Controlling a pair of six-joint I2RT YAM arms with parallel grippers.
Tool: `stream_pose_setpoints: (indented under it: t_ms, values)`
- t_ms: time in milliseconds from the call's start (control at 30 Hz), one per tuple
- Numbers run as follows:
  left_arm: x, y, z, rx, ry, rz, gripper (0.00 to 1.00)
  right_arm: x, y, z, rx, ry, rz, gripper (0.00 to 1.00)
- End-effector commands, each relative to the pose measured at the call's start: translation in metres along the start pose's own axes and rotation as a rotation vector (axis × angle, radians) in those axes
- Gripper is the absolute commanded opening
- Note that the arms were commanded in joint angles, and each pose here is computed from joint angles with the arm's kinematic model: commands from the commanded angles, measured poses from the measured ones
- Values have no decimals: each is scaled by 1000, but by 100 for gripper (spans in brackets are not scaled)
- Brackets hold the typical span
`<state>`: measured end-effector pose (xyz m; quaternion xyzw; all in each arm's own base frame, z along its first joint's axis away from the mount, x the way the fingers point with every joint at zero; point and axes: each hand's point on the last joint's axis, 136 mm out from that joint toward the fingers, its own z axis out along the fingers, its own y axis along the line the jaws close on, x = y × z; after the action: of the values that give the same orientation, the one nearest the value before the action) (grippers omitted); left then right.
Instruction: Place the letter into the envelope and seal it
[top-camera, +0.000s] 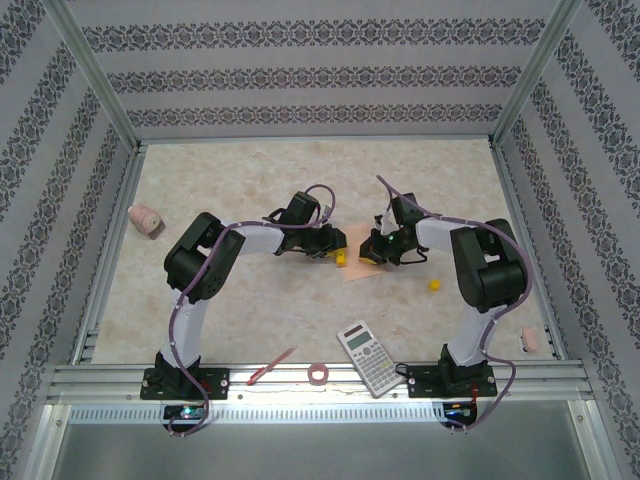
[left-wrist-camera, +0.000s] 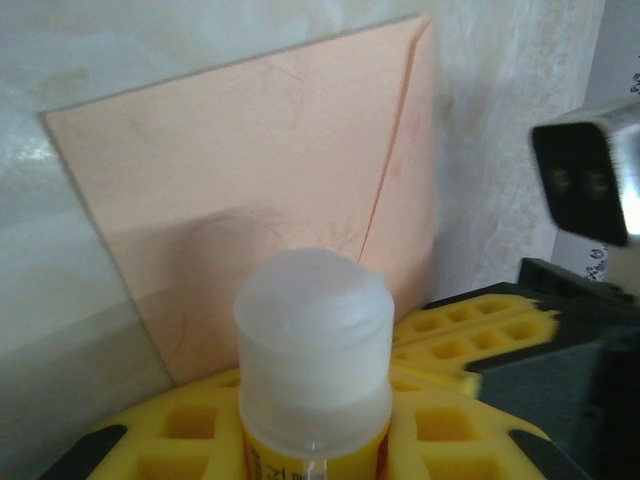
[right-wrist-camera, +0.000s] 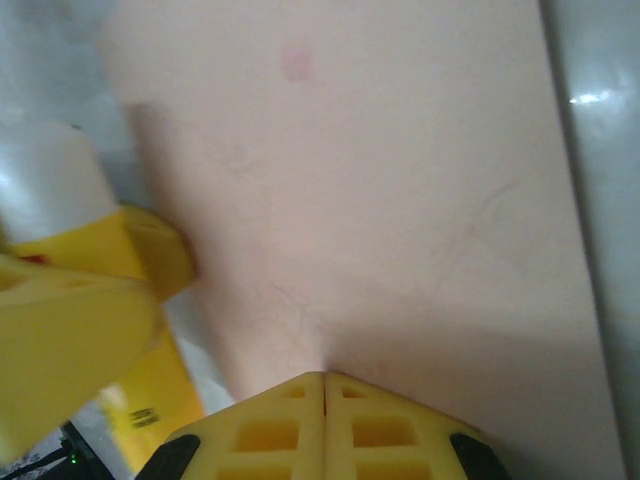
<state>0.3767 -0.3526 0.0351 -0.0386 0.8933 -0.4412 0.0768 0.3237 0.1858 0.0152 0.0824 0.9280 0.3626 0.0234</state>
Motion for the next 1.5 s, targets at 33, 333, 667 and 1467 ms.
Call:
stream_pose_setpoints:
  t_ms: [33,333,667,1467]
  values:
    - [2,6,-2,-9,11,4,0,15,-24,14,66,36,40,0]
    - [2,3,-3,-7,17,25,0,7,-4,-2,39,-13,13,0]
    - [-6,-28,-19,20,13,147,0,-11,50,-48,-43,-120,-60,0]
    - [-35,-107,-103,229,-108,479,0,-19,127,-112,-371,-182,-284,72]
